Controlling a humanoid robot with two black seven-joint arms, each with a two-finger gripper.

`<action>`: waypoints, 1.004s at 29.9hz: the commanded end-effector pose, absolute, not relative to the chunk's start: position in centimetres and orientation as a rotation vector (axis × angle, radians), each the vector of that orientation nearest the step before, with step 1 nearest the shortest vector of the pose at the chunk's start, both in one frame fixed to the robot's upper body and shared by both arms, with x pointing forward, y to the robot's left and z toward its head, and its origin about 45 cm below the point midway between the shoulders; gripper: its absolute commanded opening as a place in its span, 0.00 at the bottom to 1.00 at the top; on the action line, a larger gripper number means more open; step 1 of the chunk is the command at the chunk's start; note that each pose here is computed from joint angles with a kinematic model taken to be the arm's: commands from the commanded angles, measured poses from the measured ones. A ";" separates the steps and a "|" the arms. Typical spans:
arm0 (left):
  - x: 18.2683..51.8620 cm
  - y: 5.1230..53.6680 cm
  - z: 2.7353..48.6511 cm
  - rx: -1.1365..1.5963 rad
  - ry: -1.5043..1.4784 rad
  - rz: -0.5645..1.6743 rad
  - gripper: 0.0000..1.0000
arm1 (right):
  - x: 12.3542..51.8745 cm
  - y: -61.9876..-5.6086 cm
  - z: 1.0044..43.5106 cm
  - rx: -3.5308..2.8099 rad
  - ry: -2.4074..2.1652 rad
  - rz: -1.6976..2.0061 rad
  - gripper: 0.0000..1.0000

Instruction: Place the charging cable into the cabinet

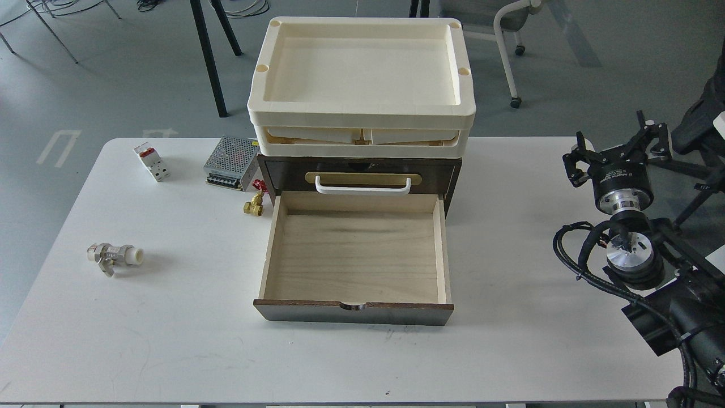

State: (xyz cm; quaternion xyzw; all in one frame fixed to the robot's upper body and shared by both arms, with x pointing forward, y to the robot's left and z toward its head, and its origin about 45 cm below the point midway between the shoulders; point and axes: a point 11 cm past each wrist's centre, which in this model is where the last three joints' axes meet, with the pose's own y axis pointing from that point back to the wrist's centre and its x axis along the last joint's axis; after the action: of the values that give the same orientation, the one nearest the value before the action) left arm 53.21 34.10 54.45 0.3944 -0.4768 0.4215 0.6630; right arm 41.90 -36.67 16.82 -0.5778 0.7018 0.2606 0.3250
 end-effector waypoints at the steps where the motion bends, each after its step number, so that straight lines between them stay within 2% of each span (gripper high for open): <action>1: 53.3 27.4 56.3 0.828 -1.123 0.816 0.11 | 41.9 -36.7 16.9 -1.514 1.839 0.682 1.00; 7: 49.5 15.9 58.4 0.671 -1.294 0.499 0.08 | 41.9 -36.7 16.9 -1.514 1.839 0.682 1.00; 12: 44.9 8.8 56.2 0.569 -1.352 0.230 0.08 | 41.9 -36.7 16.9 -1.513 1.841 0.682 1.00; 16: 39.8 4.7 53.4 0.500 -1.386 -0.003 0.08 | 41.9 -36.7 16.9 -1.513 1.841 0.682 1.00; 21: 31.8 1.6 49.8 0.389 -1.399 -0.296 0.08 | 41.9 -36.7 16.9 -1.513 1.841 0.682 1.00; 24: 28.2 1.4 45.7 0.332 -1.322 -0.433 0.09 | 41.9 -36.7 16.9 -1.515 1.839 0.682 1.00; 26: 27.3 1.6 43.0 0.325 -1.273 -0.470 0.09 | 41.9 -36.7 16.9 -1.515 1.839 0.683 1.00; 30: 28.3 3.2 36.3 0.437 -1.258 -0.466 0.09 | 41.9 -36.7 16.9 -1.513 1.837 0.682 1.00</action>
State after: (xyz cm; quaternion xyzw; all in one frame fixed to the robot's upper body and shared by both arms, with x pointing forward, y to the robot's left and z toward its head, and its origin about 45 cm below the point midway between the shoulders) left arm 28.01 2.13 40.55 0.1723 -0.5809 -0.2106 0.7671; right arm 41.93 -36.71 16.87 -0.5774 0.7020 0.2601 0.3257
